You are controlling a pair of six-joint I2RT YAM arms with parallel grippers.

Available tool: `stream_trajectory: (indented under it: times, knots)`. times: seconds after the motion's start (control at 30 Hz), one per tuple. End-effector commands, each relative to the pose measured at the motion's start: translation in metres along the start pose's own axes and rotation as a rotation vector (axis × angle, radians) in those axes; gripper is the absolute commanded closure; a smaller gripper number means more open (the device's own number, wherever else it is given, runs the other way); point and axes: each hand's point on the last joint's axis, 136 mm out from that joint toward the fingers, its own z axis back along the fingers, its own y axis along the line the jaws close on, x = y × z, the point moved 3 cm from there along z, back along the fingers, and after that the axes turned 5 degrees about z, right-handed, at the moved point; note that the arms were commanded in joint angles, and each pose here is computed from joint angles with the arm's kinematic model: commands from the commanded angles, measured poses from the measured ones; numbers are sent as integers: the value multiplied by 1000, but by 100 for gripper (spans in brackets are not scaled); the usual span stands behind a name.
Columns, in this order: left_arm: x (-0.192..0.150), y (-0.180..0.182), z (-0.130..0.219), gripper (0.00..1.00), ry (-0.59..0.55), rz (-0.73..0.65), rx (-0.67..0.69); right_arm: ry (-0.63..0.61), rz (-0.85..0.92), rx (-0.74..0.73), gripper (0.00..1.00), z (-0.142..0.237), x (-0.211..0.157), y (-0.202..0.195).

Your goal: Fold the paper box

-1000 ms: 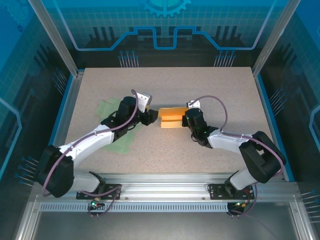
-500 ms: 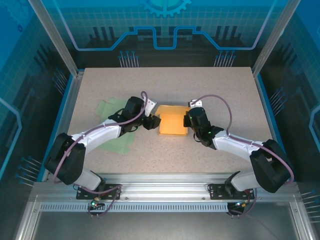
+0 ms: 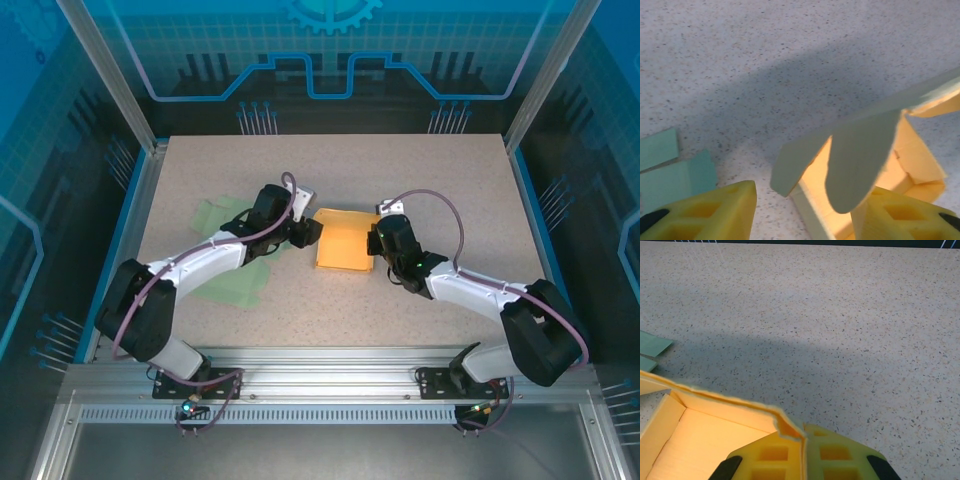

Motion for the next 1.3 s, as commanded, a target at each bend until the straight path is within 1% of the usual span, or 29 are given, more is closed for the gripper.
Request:
stream_trajectory:
  times: [0.0,0.17,0.27,0.37,0.4,0.53,0.57,0.67,0.83,0.93,1.07,1.27]
  knots:
    - [7,5,-4,47,-7,-13,38,-34,0,25,100,6,18,9]
    - [5,3,-19,49,7,-28,7,-36,-4,30,100,6,19,9]
    - [9,3,-27,58,14,-24,6,-31,-3,31,100,6,18,10]
    - [16,-1,-26,68,-1,0,-5,-29,-3,28,100,6,18,9]
    - [17,-2,-25,69,-4,12,-10,-29,-5,29,100,6,18,9]
    - [25,-7,-23,77,-14,81,-21,-22,-15,34,100,5,16,10]
    - [25,-8,-23,80,-13,110,-24,-23,-21,37,100,5,16,10]
    - [25,-13,-23,85,-16,192,-57,-21,-31,49,100,5,16,13]
    - [22,-18,-25,90,-25,336,-101,-32,-43,61,100,4,17,15]
    - [19,-21,-28,90,-32,389,-107,-41,-54,73,100,4,20,17]
    - [12,-28,-34,90,-47,376,-79,-43,-103,87,100,1,22,21]
    - [0,-35,-44,96,-79,321,-42,-49,-203,124,100,-4,31,30]
